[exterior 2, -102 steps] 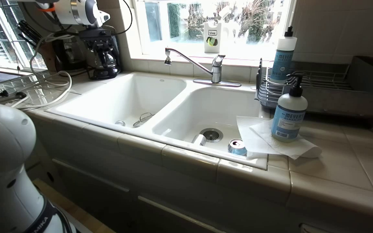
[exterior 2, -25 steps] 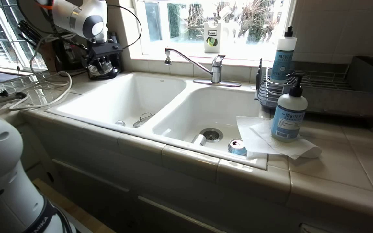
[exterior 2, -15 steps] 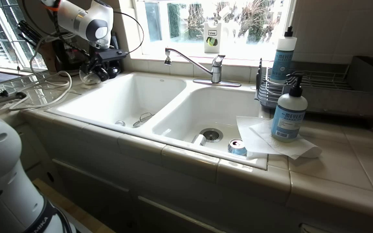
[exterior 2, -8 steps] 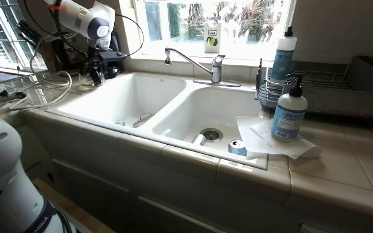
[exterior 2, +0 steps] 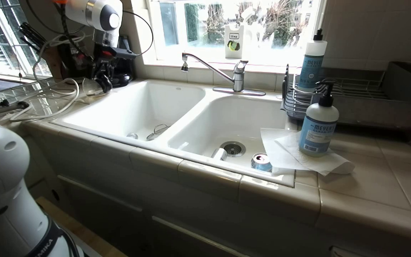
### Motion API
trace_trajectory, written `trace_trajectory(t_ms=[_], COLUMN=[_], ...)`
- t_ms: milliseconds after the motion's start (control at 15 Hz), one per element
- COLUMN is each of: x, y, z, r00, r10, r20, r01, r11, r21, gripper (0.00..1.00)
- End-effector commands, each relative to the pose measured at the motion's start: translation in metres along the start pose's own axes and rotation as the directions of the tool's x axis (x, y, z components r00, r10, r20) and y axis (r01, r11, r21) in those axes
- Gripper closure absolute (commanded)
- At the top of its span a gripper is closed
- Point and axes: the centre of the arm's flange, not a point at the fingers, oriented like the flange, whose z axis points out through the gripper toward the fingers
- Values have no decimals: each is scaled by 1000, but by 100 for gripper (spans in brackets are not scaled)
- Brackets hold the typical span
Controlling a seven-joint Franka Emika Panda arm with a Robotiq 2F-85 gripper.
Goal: Put the coffee jar on the counter
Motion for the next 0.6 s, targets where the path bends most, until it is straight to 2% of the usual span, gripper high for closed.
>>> trace_trajectory(t_ms=[0, 333, 400, 467, 533], x=[16, 17, 16, 15, 14], y=[34, 54, 57, 60, 62], z=[-12, -17, -17, -17, -17], r00=[997, 994, 994, 994, 995], r10=[-67, -106, -107, -105, -102], r20=[44, 25, 14, 5, 0], r01=[66, 106, 106, 105, 102], r11=[998, 994, 994, 994, 994], r21=[17, 24, 30, 34, 35], gripper=[100, 100, 92, 73, 67])
